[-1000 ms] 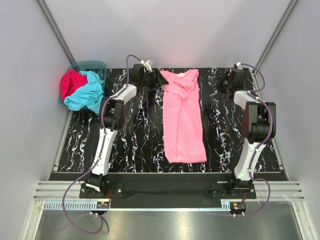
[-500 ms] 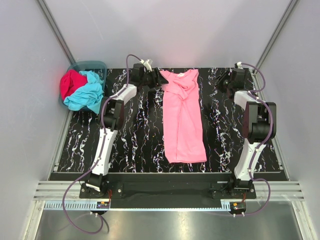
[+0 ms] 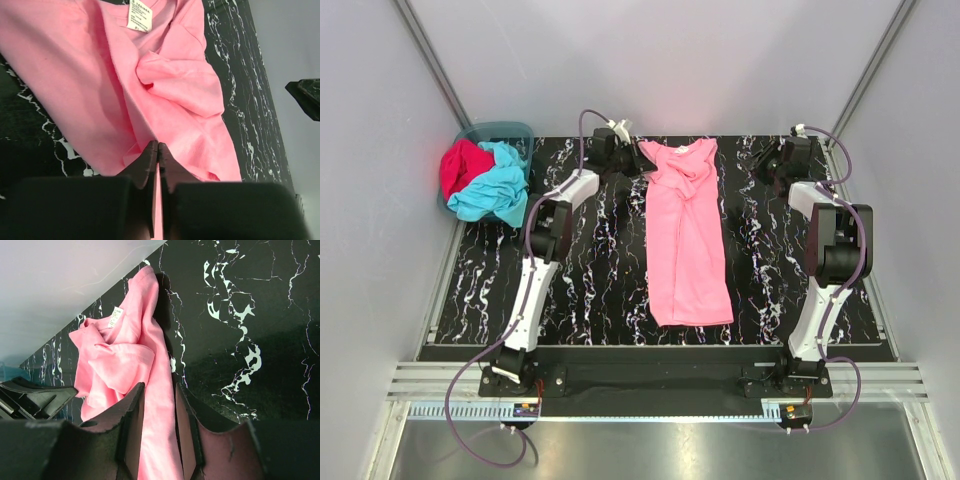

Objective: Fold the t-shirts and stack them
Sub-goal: Fold the tshirt

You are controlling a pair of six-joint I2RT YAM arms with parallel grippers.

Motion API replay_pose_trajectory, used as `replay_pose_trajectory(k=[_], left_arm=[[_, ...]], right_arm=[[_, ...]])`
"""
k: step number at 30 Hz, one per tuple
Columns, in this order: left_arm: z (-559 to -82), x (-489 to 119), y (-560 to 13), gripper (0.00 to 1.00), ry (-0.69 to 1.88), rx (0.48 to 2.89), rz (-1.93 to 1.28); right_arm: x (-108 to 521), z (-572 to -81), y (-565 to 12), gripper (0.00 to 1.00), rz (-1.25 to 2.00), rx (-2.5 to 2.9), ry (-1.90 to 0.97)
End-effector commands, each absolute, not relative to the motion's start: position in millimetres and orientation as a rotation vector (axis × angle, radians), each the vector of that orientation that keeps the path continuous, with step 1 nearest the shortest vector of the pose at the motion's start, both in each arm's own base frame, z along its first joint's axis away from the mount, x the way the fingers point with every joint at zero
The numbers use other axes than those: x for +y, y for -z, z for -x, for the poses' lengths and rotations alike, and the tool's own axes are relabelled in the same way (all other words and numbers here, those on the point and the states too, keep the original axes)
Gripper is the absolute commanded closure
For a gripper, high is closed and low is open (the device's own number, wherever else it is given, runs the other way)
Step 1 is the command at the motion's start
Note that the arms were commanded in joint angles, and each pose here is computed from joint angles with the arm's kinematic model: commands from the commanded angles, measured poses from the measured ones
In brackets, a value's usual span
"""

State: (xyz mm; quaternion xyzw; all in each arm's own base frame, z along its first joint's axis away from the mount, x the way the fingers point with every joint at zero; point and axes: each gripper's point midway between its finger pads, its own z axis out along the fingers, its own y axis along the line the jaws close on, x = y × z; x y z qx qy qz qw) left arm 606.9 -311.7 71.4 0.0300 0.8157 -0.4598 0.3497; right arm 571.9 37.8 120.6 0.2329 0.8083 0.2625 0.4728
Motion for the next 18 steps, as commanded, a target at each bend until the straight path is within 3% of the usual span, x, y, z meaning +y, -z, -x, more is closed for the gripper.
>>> replay_pose_trajectory(k=[1, 18], left_arm=[[-609, -319, -96, 1.00, 1.212, 2.031, -0.132], [-596, -377, -193, 1.00, 1.291, 1.844, -0.185]], right_arm=[[36, -575, -138, 0.62, -0.550, 1.922, -0.666], [40, -572, -134, 0.64, -0.555, 1.918, -0.697]])
